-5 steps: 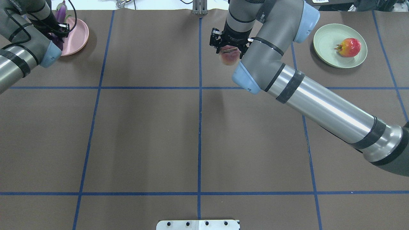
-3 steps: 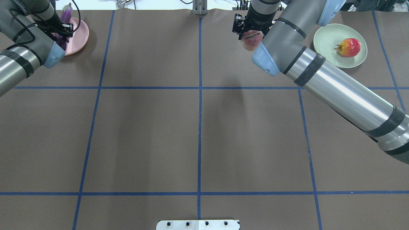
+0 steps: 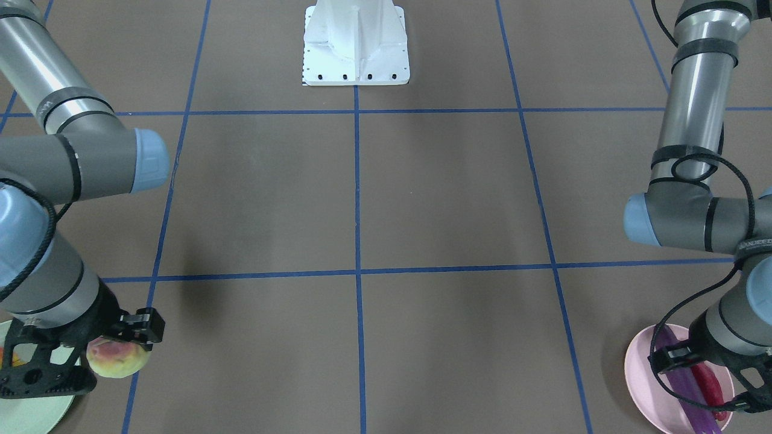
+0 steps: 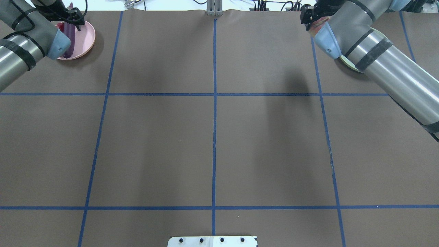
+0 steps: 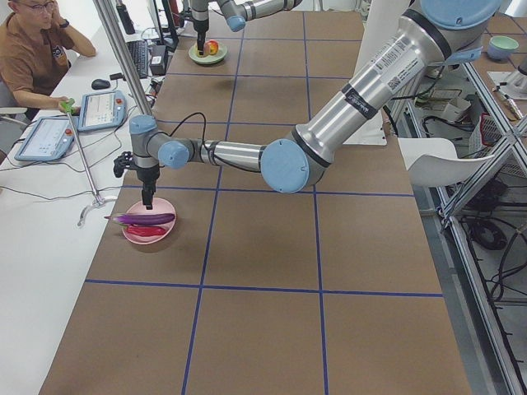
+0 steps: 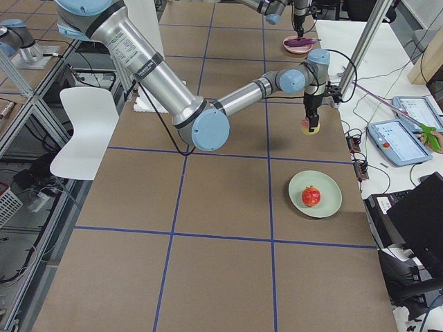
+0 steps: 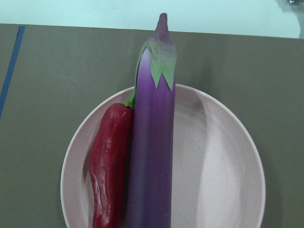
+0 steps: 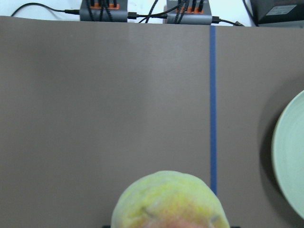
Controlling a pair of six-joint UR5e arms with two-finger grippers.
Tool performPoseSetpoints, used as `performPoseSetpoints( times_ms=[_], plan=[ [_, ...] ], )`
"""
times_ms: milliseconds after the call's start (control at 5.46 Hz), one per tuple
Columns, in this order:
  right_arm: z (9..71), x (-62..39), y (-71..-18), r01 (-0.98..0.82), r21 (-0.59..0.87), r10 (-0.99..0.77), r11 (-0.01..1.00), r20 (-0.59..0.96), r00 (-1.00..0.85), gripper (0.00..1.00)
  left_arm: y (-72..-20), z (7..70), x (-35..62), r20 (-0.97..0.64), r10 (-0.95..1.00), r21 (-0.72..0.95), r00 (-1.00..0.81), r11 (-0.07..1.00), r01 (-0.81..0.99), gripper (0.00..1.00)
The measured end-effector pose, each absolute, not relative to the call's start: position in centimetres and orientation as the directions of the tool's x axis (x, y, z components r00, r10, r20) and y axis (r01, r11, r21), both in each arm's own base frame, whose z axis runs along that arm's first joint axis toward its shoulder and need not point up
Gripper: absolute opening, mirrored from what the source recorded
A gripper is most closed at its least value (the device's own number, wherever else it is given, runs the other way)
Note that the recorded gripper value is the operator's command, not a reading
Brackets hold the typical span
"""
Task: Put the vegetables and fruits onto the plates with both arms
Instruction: 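Open the left gripper while the right lowers the peach onto the green plate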
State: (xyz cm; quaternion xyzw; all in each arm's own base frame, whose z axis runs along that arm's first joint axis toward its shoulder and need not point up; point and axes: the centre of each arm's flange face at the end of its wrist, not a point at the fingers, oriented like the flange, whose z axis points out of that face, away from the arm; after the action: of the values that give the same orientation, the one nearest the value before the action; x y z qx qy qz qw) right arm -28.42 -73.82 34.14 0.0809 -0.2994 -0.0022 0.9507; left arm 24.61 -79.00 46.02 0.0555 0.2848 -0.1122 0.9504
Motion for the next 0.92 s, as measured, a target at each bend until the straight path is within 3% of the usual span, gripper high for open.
performPoseSetpoints(
  times_ms=[549,732,915],
  plan=[
    [49.4,-25.8,-75.4,-0.006,0.223,-0.109,0.975,0.500,0.859,0.00,-79.1,42.6,24.3,-0.557,-0.182,0.044,0.810,0.968,0.248,1.00],
    [52.2,-25.8,-75.0,-0.005,0.231,-0.109,0.973,0.481,0.870,0.99,-79.2,42.4,24.3,-0.558,-0.181,0.047,0.810,0.968,0.248,1.00],
    [52.8,-26.1,-74.8,-0.003,0.238,-0.114,0.971,0.477,0.871,1.00,-79.2,42.3,24.3,-0.559,-0.181,0.048,0.809,0.967,0.249,1.00]
  ],
)
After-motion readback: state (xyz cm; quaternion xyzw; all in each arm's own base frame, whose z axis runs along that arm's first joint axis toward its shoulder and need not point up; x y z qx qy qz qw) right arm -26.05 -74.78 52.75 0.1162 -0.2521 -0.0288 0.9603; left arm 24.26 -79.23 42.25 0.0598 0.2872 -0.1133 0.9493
